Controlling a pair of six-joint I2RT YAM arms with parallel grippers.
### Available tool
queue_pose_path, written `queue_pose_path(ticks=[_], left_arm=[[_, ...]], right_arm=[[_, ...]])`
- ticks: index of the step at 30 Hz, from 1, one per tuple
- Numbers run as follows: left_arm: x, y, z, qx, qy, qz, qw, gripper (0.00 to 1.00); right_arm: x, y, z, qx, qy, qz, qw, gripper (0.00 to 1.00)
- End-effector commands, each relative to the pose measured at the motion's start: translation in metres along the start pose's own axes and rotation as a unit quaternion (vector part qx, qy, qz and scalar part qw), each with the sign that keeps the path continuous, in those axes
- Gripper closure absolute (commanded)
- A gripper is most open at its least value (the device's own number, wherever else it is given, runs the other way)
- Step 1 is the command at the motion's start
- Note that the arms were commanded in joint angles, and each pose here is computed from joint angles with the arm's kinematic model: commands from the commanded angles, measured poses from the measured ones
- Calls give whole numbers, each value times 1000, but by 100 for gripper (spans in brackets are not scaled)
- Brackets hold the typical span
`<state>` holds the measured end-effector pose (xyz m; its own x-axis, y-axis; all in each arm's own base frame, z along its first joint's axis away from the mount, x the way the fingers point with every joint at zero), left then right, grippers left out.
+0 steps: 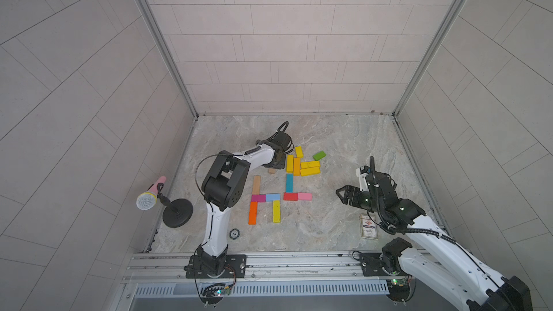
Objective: Assemble the letter h with building blocks
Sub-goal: Pick up the building block from the center of the board.
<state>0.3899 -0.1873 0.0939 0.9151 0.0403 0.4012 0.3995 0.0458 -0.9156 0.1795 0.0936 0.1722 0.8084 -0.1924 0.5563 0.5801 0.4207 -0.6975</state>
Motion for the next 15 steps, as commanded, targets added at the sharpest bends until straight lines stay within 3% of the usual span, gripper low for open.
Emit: queue_pose_path(ticks=[1, 7, 11, 15], left_arm=[[0, -11, 4, -12, -14, 6, 1000, 74], [-2, -95, 4, -69, -41, -76, 994, 75], [-42, -144, 7, -90, -41, -118, 988, 75], [-96, -167, 15, -116, -59, -123, 984, 75]], right_arm=[[-3, -1, -4, -9, 1, 1, 1000, 20], [-3, -2, -7, -13, 3, -4, 1000, 20], [-2, -2, -9, -16, 7, -7, 1000, 20], [-1, -2, -11, -16, 9, -5, 1000, 20]])
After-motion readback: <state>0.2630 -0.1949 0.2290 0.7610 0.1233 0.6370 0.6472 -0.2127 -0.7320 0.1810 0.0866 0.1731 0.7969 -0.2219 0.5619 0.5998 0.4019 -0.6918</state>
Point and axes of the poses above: each gripper's point midway between its finger pads, its own y axis out along the fingers, its own z axis along the line the jaws close on, x = y × z, the point moved 8 cm from there along -y, back along the fingers, and after that the axes turned 8 degrees about -y, right-handed, at the moved point
